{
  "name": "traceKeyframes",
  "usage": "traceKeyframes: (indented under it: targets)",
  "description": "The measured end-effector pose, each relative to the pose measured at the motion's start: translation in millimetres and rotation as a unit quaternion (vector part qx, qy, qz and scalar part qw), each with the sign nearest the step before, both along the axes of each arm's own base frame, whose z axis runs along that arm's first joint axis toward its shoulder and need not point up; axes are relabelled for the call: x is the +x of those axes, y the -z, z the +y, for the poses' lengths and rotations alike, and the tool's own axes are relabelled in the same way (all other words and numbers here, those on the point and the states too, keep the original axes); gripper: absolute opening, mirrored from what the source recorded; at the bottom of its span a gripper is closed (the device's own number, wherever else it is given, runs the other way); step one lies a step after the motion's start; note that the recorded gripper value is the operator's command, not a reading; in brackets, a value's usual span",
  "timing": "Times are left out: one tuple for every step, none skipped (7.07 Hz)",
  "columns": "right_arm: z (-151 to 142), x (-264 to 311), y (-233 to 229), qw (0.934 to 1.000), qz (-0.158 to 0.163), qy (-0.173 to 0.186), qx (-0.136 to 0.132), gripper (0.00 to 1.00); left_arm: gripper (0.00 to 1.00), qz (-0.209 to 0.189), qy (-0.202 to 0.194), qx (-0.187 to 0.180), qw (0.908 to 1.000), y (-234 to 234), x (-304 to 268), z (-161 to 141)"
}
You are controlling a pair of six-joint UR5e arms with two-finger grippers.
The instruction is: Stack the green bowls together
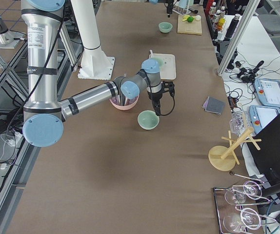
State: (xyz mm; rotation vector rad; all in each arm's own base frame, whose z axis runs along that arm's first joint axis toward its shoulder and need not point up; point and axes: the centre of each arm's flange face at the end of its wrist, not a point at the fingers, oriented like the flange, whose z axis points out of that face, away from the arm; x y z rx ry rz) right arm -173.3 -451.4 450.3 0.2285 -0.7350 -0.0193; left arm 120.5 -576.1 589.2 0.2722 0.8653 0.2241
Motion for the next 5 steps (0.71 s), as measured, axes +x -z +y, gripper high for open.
traceKeyframes:
  targets:
    - [0.0, -0.1, -0.3, 1.0000, 0.000, 0.000, 0.000, 1.00, 0.53, -0.007, -0.006, 0.000, 1.0000, -5.2, 10.7, 1.9]
    - [0.1, -0.3, -0.2, 1.0000, 0.000, 0.000, 0.001, 1.00, 0.52, -0.013, -0.013, 0.002, 0.9998, -10.2, 22.0, 4.0]
    - [0.2, -0.4, 0.5, 1.0000, 0.000, 0.000, 0.001, 1.00, 0.51, -0.018, -0.018, 0.005, 0.9997, -17.4, 30.7, 5.8]
    - [0.2, -0.5, 1.1, 1.0000, -0.001, 0.000, 0.002, 1.00, 0.49, -0.021, -0.021, 0.007, 0.9995, -23.6, 35.3, 7.0]
    - [0.2, -0.5, 1.3, 1.0000, -0.001, 0.000, 0.002, 1.00, 0.48, -0.022, -0.023, 0.008, 0.9995, -27.8, 37.5, 7.7]
